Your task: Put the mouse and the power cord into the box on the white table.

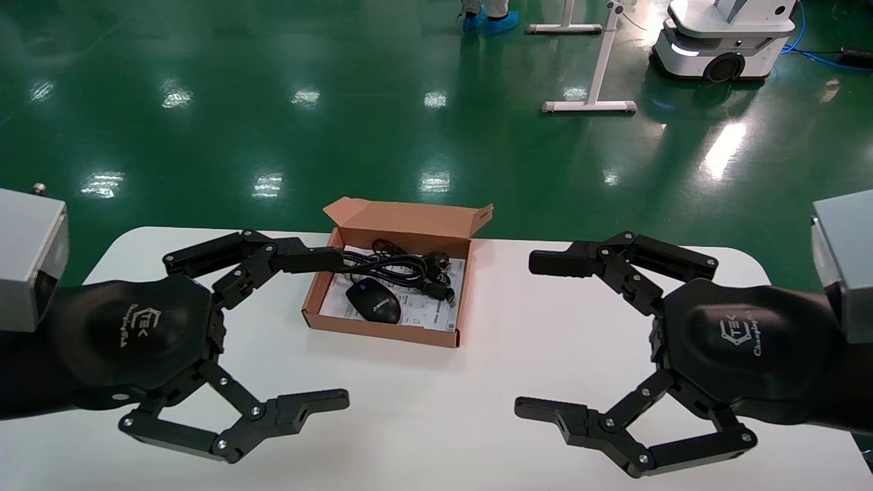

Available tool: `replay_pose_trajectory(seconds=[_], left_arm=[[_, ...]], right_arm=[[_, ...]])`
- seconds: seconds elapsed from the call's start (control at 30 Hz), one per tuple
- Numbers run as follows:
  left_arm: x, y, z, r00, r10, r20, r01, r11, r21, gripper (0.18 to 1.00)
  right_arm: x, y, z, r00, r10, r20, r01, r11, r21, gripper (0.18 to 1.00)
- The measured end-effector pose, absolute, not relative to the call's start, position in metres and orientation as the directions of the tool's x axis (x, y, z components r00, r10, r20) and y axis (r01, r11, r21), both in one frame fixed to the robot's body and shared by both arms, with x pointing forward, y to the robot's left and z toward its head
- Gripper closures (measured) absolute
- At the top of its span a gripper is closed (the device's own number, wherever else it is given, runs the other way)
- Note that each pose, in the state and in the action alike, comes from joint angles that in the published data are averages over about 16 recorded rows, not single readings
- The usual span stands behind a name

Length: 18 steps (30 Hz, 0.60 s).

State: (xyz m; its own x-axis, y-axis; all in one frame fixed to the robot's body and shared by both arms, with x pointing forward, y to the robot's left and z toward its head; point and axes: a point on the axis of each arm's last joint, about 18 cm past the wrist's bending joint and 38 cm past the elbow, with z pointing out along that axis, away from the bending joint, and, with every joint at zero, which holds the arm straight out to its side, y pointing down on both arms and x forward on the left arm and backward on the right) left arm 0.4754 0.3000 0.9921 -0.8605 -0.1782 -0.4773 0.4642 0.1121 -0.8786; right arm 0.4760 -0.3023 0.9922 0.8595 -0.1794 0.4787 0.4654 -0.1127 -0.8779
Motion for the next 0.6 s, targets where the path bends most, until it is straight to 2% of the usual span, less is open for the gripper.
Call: replay_pose_trajectory(seconds=[0.6], left_arm=[[0.4754,0.3000,0.9921,-0.860,-0.178,-0.477,0.464,0.112,-0.879,0.184]], right_arm=[[0.4760,-0.3023,0.9922,0.859,-0.179,0.479,0.465,-0.113,-0.878,0.178]])
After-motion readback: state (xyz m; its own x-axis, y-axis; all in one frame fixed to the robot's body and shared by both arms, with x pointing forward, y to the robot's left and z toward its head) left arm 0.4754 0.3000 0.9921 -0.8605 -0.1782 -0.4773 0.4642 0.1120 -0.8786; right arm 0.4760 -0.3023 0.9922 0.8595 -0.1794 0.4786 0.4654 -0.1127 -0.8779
